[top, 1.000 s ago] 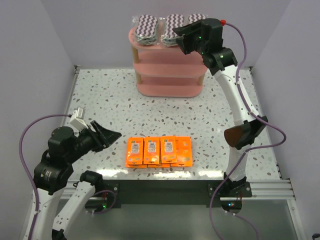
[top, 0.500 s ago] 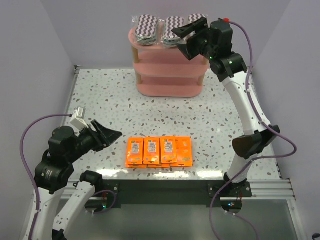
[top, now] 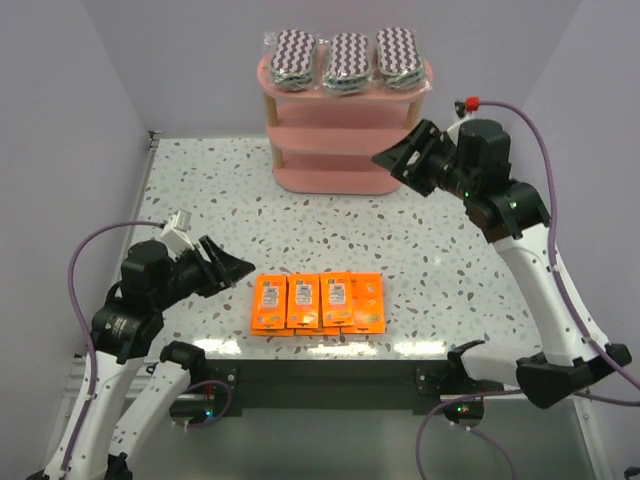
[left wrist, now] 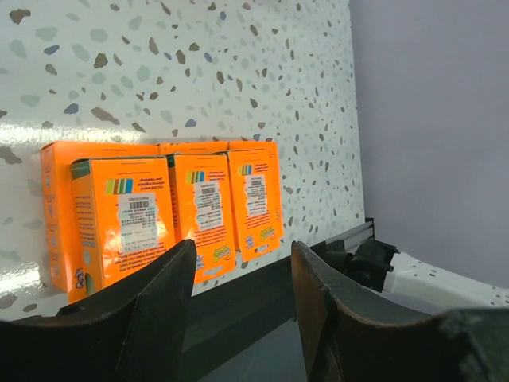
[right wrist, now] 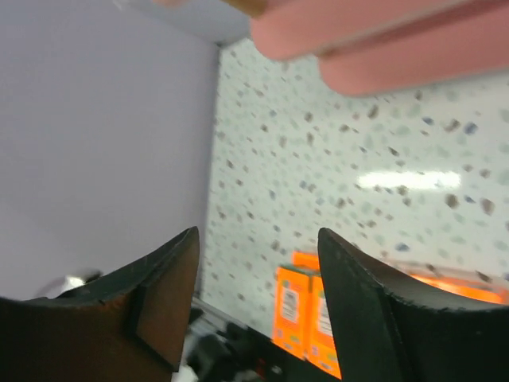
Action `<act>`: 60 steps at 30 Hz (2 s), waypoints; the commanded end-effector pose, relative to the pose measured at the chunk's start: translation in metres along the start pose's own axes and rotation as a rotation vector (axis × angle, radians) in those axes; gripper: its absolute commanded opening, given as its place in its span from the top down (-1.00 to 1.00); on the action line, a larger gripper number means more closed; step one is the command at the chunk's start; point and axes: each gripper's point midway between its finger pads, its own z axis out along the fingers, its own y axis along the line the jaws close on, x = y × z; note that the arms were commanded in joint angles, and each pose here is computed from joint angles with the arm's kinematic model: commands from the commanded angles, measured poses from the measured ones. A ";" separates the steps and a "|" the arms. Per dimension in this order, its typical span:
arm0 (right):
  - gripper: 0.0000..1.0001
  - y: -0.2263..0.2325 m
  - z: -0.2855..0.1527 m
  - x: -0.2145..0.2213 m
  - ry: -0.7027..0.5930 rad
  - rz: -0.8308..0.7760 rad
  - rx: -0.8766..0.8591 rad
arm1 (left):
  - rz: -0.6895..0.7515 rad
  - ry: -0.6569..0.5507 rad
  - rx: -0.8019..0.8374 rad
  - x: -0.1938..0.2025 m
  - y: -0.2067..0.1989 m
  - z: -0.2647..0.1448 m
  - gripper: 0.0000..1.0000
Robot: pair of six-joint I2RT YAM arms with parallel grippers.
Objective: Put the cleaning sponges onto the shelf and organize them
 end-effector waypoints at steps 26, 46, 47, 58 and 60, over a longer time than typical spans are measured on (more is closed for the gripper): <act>-0.39 -0.143 -0.066 0.318 0.508 0.274 0.207 | 0.019 0.070 -0.073 0.023 0.040 0.023 -0.11; 0.04 -0.182 -0.033 0.333 0.293 0.529 0.323 | 0.008 0.064 -0.090 0.027 0.043 0.016 -0.11; 0.18 -0.184 -0.032 0.332 0.284 0.531 0.328 | 0.007 0.064 -0.092 0.027 0.044 0.016 -0.11; 1.00 -0.197 -0.047 0.298 0.167 0.536 0.319 | -0.001 0.058 -0.085 0.027 0.043 0.015 -0.11; 1.00 -0.198 -0.051 0.292 0.156 0.535 0.310 | -0.003 0.058 -0.081 0.027 0.043 0.016 -0.11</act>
